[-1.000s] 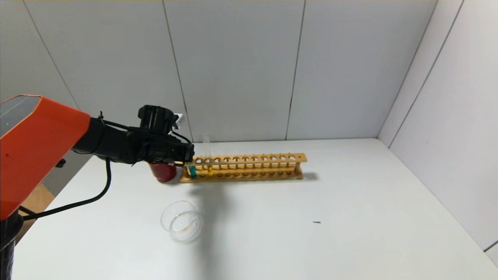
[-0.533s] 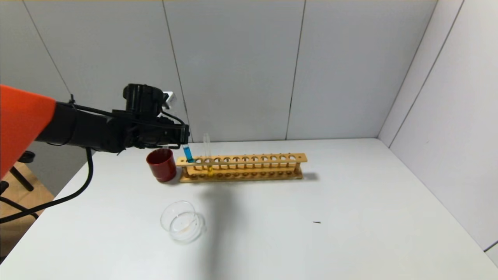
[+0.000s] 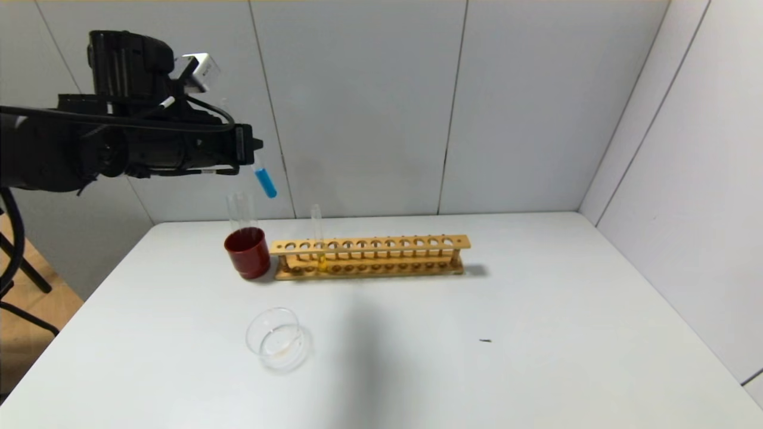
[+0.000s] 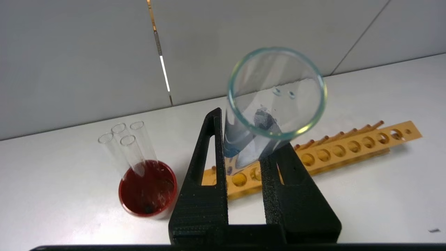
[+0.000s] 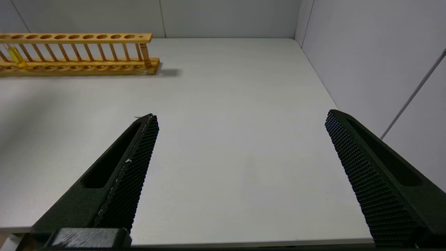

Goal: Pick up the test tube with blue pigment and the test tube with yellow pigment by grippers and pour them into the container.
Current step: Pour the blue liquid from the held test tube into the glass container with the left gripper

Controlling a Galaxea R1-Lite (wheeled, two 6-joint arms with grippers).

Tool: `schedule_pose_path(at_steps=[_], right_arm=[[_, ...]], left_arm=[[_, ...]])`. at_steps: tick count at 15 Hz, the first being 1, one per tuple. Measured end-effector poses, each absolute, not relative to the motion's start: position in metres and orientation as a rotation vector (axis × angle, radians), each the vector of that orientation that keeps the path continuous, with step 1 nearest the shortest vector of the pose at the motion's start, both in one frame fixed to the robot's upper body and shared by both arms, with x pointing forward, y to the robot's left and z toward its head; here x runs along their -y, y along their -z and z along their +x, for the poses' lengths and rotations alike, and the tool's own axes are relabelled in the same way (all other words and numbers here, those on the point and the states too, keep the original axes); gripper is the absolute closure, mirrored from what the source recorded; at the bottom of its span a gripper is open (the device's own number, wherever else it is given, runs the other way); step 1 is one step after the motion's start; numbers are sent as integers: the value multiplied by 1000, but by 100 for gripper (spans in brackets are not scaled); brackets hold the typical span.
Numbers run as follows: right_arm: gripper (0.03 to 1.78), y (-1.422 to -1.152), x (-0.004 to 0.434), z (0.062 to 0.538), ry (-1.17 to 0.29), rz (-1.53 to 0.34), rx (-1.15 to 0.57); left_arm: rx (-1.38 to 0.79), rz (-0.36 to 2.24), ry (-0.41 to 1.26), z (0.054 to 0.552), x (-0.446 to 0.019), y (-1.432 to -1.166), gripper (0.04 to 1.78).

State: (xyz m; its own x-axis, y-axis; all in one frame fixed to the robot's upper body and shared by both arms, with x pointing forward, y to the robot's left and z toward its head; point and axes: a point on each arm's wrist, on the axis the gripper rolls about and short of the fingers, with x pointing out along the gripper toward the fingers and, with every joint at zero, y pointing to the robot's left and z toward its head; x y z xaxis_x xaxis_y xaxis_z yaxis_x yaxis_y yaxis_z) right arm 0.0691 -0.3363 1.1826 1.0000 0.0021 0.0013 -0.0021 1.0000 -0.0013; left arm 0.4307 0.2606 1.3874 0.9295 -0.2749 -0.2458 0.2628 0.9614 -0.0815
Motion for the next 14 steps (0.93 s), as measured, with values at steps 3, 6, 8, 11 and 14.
schedule_pose_path(at_steps=[3,6,8,11,14], right_arm=[[6,-1183,336,69,-2,-1,1],[6,-1183,336,69,-3,-1,1],[6,-1183,336,69,-2,-1,1],[6,-1183,336,69,-3,-1,1],[6,-1183,336,69,-2,-1,1]], left_arm=[[-303,-5,283,400,-267,-1385,150],[-365,102,294,364,-278,-1367,150],[-421,162,289,346,-289,-1348,150],[-475,256,324,328,-314,-1324,150],[-486,396,336,323,-335,-1312,150]])
